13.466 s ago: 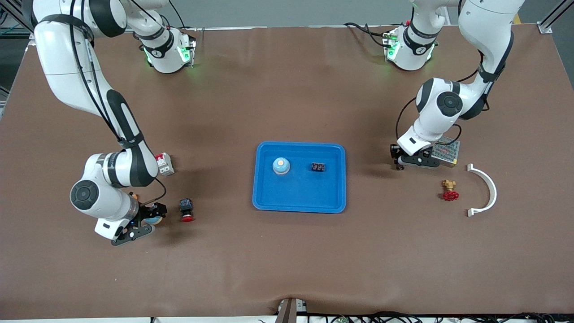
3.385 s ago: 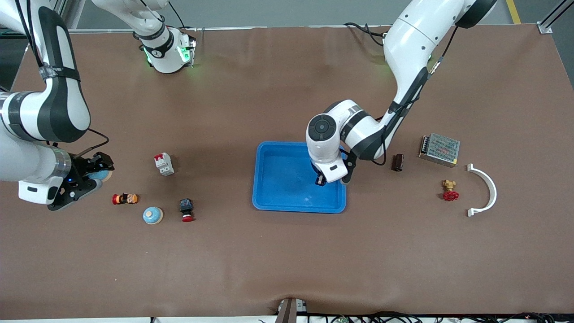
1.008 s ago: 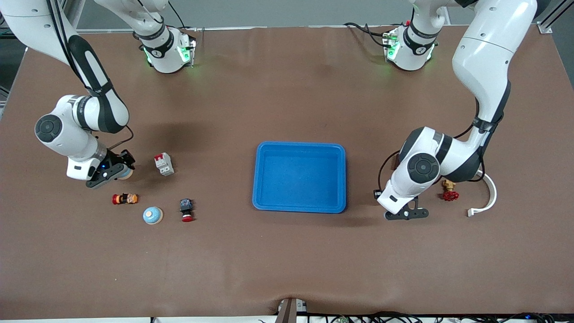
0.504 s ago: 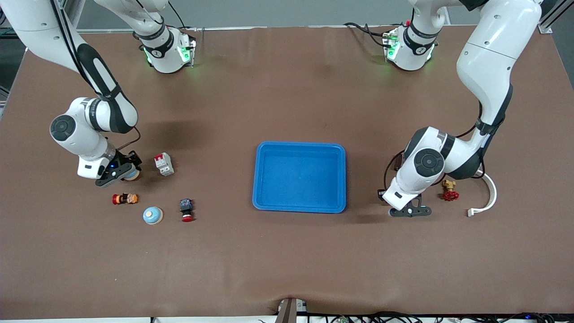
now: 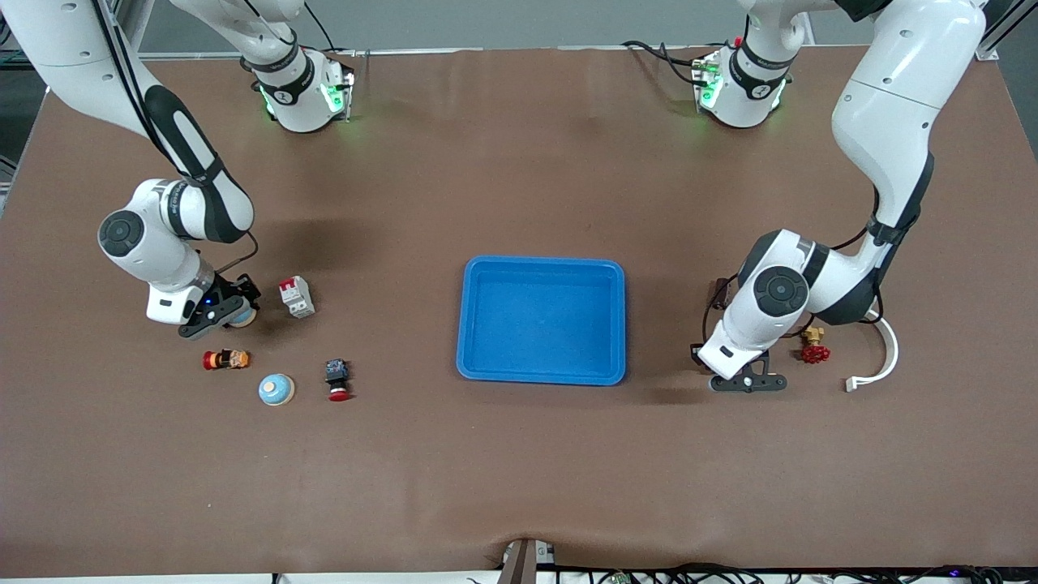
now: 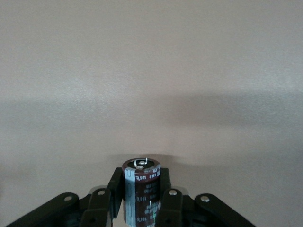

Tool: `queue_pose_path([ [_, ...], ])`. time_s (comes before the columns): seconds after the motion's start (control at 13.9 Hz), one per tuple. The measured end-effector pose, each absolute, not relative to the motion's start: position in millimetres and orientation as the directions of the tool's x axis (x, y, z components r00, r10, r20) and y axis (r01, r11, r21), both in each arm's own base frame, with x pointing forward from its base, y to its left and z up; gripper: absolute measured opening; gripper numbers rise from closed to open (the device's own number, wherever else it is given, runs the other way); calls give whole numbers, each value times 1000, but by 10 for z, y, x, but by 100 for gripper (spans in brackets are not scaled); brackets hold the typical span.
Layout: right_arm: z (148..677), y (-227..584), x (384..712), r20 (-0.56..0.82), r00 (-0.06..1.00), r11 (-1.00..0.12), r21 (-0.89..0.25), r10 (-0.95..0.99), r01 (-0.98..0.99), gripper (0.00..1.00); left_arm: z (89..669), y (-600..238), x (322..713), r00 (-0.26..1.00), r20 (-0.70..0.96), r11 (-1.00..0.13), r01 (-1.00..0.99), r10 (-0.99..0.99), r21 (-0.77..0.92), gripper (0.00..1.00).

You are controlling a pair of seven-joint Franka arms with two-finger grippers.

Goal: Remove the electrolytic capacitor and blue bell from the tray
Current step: 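Carry the capacitor toward the brass valve while the right gripper holds the bell, then set the bell down with the right gripper beside the other bell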

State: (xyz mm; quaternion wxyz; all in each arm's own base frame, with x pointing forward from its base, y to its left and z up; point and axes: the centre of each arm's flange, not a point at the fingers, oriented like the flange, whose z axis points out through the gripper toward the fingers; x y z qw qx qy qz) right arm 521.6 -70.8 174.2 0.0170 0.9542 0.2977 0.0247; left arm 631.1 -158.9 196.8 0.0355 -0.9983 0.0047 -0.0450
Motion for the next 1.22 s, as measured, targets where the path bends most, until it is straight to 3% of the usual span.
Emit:
queue_pose_path([
  [0.29, 1750, -686, 5228, 41, 819, -820, 48, 572, 570, 100, 1955, -1546, 6310, 996, 92, -997, -7, -14, -75, 34],
  [0.72, 1925, -659, 5445, 44, 840, -841, 47, 541, 539, 100, 1912, -1370, 6316, 991, 117, -994, -51, -62, -93, 34],
  [1.22, 3007, -469, 6319, -7, 943, -942, 19, 334, 334, 100, 1824, -1416, 6217, 991, 101, -993, -79, -88, -93, 34],
])
